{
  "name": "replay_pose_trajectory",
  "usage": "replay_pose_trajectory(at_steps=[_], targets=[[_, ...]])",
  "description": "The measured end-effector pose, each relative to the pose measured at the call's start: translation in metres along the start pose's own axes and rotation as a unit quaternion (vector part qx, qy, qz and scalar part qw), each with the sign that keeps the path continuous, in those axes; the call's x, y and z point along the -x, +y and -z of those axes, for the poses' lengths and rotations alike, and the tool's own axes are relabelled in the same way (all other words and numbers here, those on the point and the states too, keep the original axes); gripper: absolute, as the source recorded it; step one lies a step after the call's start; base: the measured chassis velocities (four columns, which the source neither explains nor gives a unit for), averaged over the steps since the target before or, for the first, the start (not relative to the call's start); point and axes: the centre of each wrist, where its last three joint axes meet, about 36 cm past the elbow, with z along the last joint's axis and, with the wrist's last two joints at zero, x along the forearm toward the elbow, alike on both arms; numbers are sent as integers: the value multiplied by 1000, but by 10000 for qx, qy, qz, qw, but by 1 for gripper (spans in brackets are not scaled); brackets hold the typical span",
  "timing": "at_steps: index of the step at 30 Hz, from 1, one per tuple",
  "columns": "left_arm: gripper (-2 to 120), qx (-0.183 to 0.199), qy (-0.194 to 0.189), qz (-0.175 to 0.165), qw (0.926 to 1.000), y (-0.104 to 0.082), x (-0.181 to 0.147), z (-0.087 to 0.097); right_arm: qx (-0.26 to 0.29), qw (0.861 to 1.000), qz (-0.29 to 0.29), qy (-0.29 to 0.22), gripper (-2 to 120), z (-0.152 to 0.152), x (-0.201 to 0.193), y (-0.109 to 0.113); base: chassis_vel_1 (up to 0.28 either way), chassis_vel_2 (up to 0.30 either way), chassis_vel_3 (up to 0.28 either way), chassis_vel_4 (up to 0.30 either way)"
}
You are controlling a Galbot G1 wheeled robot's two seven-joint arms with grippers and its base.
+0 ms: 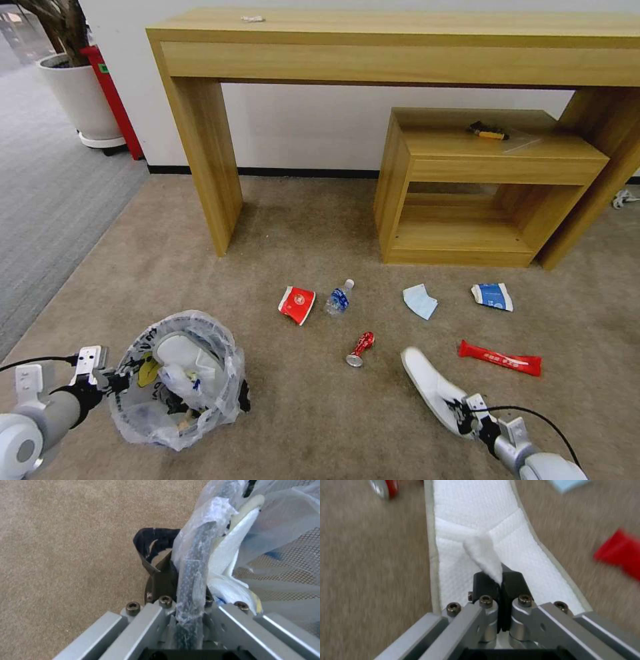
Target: Pick up the trash bin and place the garbage on the floor into it.
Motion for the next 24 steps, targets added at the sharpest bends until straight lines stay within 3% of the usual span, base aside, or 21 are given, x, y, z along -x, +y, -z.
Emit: replay_pose_trajectory(at_steps=[5,12,13,14,15,18,19,22,23,24], targets=[[0,1,-1,2,10000,-1,0,-1,-246,9989,-15,-388,0,26,-2,-5,0,0,0,0],[0,27,-10,-31,10000,-6,3,0,-535,9911,313,-1177,0,117,-1,-8,0,0,0,0],[0,36,-23,-55,10000,-11,9,1,-589,9750,1055,-1862,0,216,23,21,0,0,0,0],[0,36,-23,-55,10000,-11,9,1,-589,9750,1055,-1862,0,216,23,21,0,0,0,0],[0,38,-27,-70,10000,-13,11,1,-515,9668,1447,-2043,0,252,34,39,0,0,0,0],[0,104,-34,-82,9999,-14,16,6,-469,9483,2296,-2141,0,309,59,88,0,0,0,0],[0,104,-34,-82,9999,-14,16,6,-469,9483,2296,-2141,0,309,59,88,0,0,0,0],[0,194,-27,-98,9998,-13,19,11,-504,9254,2951,-2323,0,359,84,142,0,0,0,0],[0,194,-27,-98,9998,-13,19,11,-504,9254,2951,-2323,0,359,84,142,0,0,0,0],[0,237,-34,-102,9997,-13,20,14,-507,9144,3251,-2359,0,375,92,171,0,0,0,0]])
